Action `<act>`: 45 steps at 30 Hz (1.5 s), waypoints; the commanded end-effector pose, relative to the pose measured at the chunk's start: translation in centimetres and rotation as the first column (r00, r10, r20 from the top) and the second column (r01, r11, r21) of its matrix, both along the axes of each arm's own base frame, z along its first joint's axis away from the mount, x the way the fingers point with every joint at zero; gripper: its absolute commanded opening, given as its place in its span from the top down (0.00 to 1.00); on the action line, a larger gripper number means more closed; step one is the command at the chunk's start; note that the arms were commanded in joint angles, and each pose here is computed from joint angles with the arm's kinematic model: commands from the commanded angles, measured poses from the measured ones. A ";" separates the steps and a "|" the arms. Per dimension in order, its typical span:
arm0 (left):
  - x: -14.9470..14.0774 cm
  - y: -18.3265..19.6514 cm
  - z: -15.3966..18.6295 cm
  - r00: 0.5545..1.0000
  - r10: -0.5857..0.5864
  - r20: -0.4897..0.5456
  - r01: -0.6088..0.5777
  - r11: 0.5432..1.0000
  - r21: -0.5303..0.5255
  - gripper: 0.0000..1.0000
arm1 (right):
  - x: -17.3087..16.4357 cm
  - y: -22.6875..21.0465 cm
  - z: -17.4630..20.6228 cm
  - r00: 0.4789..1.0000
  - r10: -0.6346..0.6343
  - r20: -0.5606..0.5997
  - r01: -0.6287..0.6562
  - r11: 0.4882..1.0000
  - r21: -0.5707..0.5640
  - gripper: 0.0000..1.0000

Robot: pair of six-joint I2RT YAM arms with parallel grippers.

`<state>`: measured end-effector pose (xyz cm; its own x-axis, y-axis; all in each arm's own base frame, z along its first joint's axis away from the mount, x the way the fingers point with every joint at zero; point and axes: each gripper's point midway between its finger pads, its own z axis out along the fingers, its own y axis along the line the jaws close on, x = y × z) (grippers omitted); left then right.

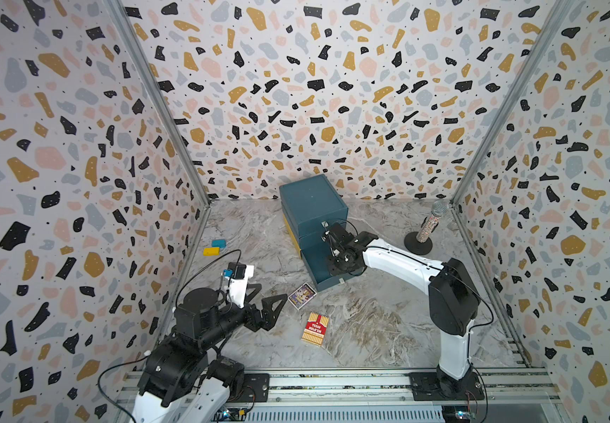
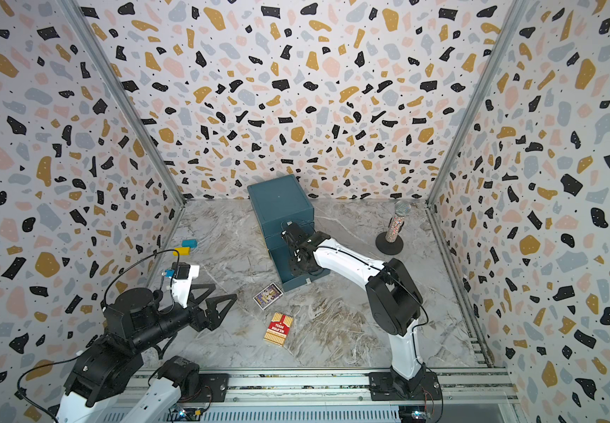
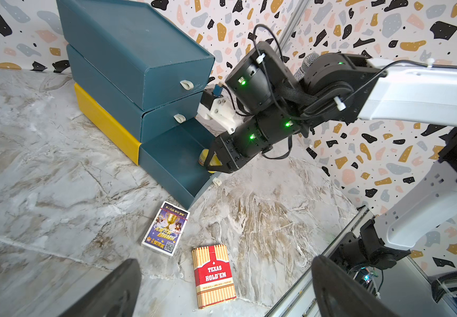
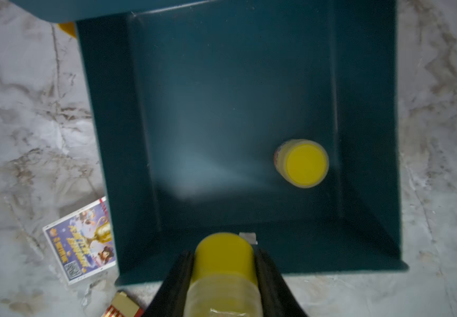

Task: Put the paint cans in the drawer according to color
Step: Place the paint can in the drawer.

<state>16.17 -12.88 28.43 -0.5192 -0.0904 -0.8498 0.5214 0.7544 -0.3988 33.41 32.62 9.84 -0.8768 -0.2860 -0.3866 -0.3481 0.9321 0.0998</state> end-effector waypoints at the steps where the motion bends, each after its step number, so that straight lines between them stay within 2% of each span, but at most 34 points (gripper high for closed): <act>1: 0.5 0.1 0.7 0.999 0.008 0.050 -0.009 1.000 0.000 0.00 | 1.2 0.6 1.3 0.998 -0.026 0.059 0.025 1.000 0.016 0.74; 10: 0.5 0.1 0.7 0.999 0.009 0.049 -0.009 1.000 0.001 0.00 | 2.5 1.3 -1.5 0.997 -0.039 0.059 0.040 0.999 -0.013 0.73; 17: 0.5 0.1 0.6 0.999 0.010 0.048 -0.010 1.000 0.002 0.00 | 2.8 1.4 -2.7 0.997 -0.048 0.054 0.049 0.998 -0.028 0.63; 24: 0.6 0.1 0.5 0.999 0.011 0.045 -0.011 1.000 0.003 0.00 | 3.0 1.7 -1.7 0.997 -0.043 0.062 0.044 0.999 -0.014 0.47; 29: 0.5 0.1 0.7 0.999 0.011 0.047 -0.011 1.000 0.002 0.00 | 2.9 1.5 0.7 0.995 -0.040 0.095 0.039 0.999 0.012 0.44; 32: 0.5 0.1 0.7 0.999 0.011 0.047 -0.011 1.000 0.002 0.00 | 2.7 1.1 3.5 0.990 -0.043 0.137 0.038 0.998 0.041 0.46; 37: 0.5 0.1 0.7 0.999 0.011 0.048 -0.011 1.000 0.002 0.00 | 1.0 -1.0 7.1 0.979 -0.084 0.189 0.063 0.992 0.112 0.48; 39: 0.6 0.1 0.6 0.999 0.011 0.045 -0.011 1.000 0.003 0.00 | -0.2 -2.2 7.4 0.976 -0.108 0.191 0.082 0.987 0.140 0.48; 45: 0.6 0.1 0.6 0.999 0.009 0.045 -0.009 1.000 0.003 0.00 | -4.1 -4.4 4.6 0.982 -0.168 0.082 0.146 0.965 0.219 0.50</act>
